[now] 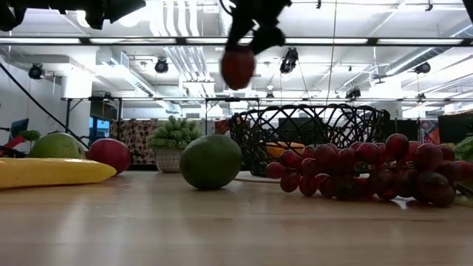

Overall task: Build produce basket
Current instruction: Put the red apple into the black wire basket

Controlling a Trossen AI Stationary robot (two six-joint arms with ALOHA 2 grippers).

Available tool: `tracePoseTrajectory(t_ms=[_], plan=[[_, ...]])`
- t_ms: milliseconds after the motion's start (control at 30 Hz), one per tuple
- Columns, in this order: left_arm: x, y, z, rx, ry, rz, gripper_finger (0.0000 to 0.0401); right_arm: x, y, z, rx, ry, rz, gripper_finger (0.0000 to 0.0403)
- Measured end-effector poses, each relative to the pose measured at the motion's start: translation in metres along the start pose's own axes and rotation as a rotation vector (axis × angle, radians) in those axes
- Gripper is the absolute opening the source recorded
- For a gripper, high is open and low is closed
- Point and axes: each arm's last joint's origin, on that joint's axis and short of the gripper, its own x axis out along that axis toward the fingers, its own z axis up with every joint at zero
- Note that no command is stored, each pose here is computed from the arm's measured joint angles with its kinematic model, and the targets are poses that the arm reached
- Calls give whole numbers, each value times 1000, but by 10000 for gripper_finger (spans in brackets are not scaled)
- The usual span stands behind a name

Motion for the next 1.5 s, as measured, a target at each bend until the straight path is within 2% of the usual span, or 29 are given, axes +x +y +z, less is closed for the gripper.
tracePoseTrajectory(t_ms=[100,267,400,600,800,1500], plan=[[0,0,0,0,0,0,260,2,-5,-11,11,78,-75,304],[0,0,-1,2,2,-1,260,14,-14,-30,32,161,-111,304],[0,0,-1,2,4,-1,260,16,-33,-46,83,196,-150,304],[0,0,-2,2,3,-1,260,20,-72,-70,194,161,-204,304],[0,0,-1,2,3,-1,260,39,-104,-91,301,119,-251,304],[0,0,-2,20,3,-1,260,77,-110,-134,414,77,-269,304]])
